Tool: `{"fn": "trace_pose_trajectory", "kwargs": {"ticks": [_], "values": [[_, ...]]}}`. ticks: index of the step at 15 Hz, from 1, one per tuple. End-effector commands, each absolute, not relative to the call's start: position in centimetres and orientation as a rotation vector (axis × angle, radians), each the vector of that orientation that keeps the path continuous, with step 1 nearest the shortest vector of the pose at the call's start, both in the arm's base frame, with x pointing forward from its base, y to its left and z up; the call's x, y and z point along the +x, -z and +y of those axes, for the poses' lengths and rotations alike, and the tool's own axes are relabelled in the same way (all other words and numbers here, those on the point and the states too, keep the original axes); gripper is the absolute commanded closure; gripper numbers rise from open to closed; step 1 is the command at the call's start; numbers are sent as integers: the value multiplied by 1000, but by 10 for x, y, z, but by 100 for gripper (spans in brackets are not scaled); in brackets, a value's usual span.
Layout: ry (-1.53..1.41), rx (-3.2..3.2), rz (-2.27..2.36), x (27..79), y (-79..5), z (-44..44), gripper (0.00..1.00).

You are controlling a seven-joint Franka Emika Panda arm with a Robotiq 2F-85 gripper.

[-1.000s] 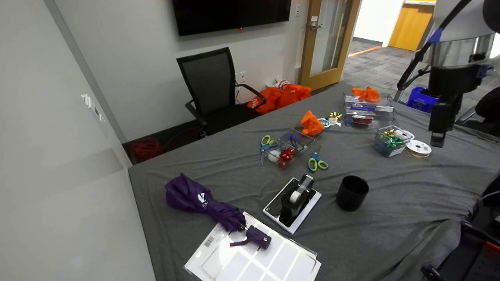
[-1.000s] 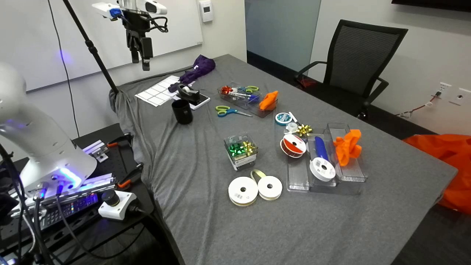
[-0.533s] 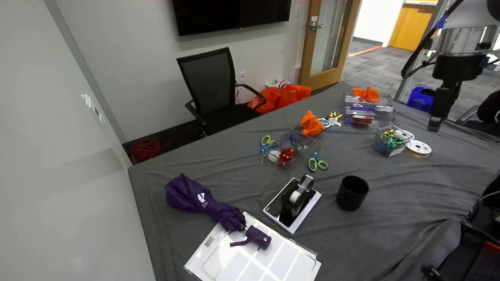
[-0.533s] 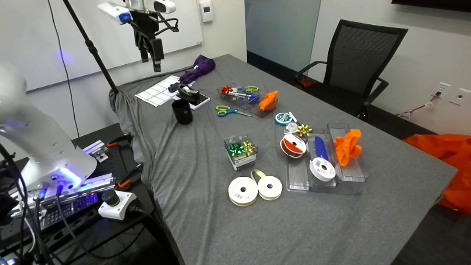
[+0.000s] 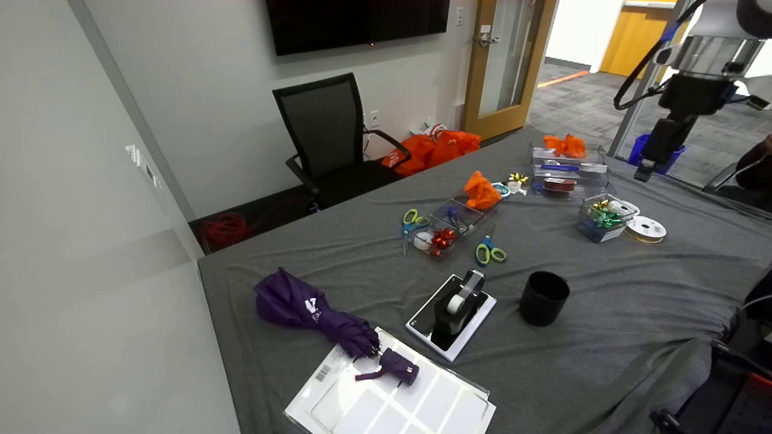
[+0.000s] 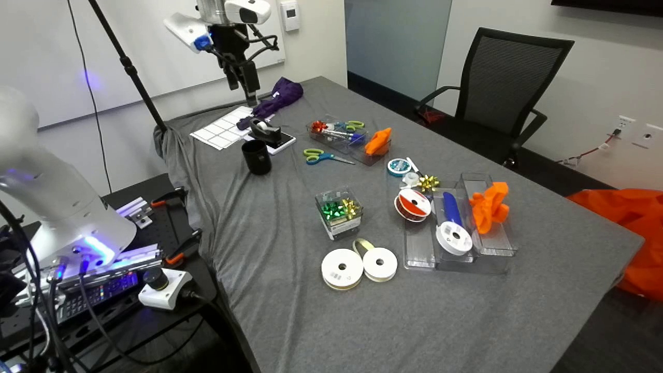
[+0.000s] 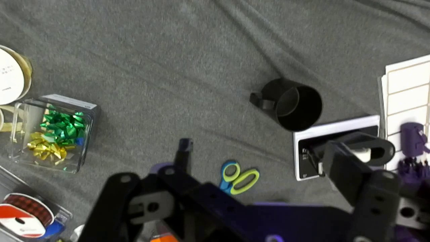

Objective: Pick up the red ribbon tape and move it backward on the table

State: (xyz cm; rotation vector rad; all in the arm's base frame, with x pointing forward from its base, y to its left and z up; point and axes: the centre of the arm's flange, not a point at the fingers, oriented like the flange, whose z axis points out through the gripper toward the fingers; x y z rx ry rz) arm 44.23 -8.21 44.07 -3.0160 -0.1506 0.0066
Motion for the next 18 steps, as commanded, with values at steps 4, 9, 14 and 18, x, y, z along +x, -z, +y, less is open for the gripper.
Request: {"fn": "trace_pose_trajectory", "kwargs": {"ticks": [4, 9, 14, 18], "values": [[335, -2997, -80, 495, -428, -106, 0], [341, -3032, -91, 490, -427, -102, 0], [348, -3031, -94, 490, -429, -100, 0], [359, -3017, -82, 493, -426, -106, 0]]}}
